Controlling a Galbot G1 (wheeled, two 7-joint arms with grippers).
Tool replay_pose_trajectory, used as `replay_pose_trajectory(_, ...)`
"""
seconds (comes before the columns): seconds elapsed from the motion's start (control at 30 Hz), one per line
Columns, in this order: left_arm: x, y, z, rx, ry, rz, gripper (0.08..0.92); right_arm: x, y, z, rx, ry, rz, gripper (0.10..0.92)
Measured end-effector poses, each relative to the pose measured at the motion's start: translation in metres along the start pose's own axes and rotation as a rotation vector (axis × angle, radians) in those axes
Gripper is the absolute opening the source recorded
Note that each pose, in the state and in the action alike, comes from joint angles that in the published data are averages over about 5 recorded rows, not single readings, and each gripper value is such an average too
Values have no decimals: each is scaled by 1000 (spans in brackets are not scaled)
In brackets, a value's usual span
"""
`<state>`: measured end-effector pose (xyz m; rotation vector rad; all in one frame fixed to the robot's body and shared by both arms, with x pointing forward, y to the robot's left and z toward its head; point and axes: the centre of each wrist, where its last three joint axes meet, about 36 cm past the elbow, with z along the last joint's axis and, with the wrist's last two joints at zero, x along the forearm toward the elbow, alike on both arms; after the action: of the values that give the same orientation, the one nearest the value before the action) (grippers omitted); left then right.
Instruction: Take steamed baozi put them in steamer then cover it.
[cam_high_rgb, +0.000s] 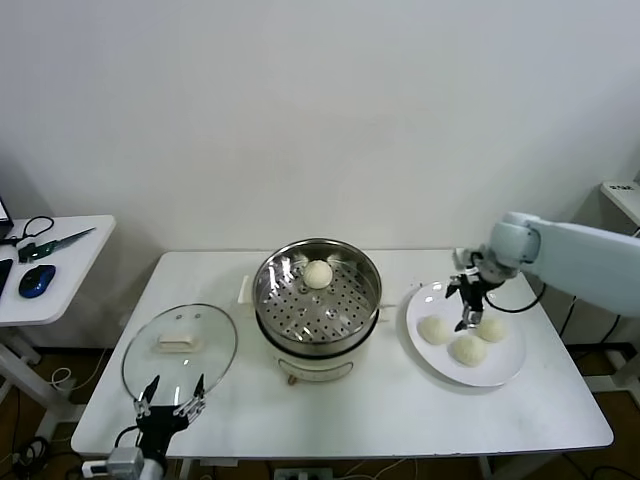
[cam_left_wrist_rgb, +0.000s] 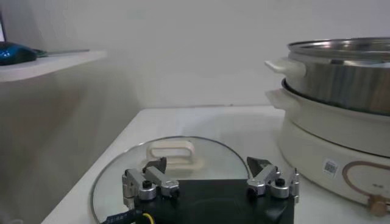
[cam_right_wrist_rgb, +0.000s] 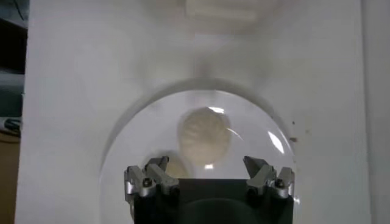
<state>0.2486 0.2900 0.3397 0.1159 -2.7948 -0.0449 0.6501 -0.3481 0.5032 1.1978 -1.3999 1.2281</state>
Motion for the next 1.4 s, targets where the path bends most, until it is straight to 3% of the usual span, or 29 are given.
replay_pose_trajectory(0.33, 0, 1, 1, -1, 3, -1, 823, -42, 3, -6, -34, 5, 10, 821)
replay_pose_trajectory(0.6, -1, 1, 0, -4, 1, -1, 823, -55, 3, -10, -51, -5, 26, 671)
replay_pose_trajectory(0.87, 0, 0, -3, -7, -5, 0, 823, -45, 2, -10, -48, -23, 23, 628)
replay_pose_trajectory(1.07, 2, -1, -4, -9, -5, 1, 823, 9, -20, -26, 0, -47, 37, 628)
replay_pose_trajectory(1.4, 0, -6, -5, -6, -9, 14, 823, 180, -60, -109, 95, -138, 136, 628)
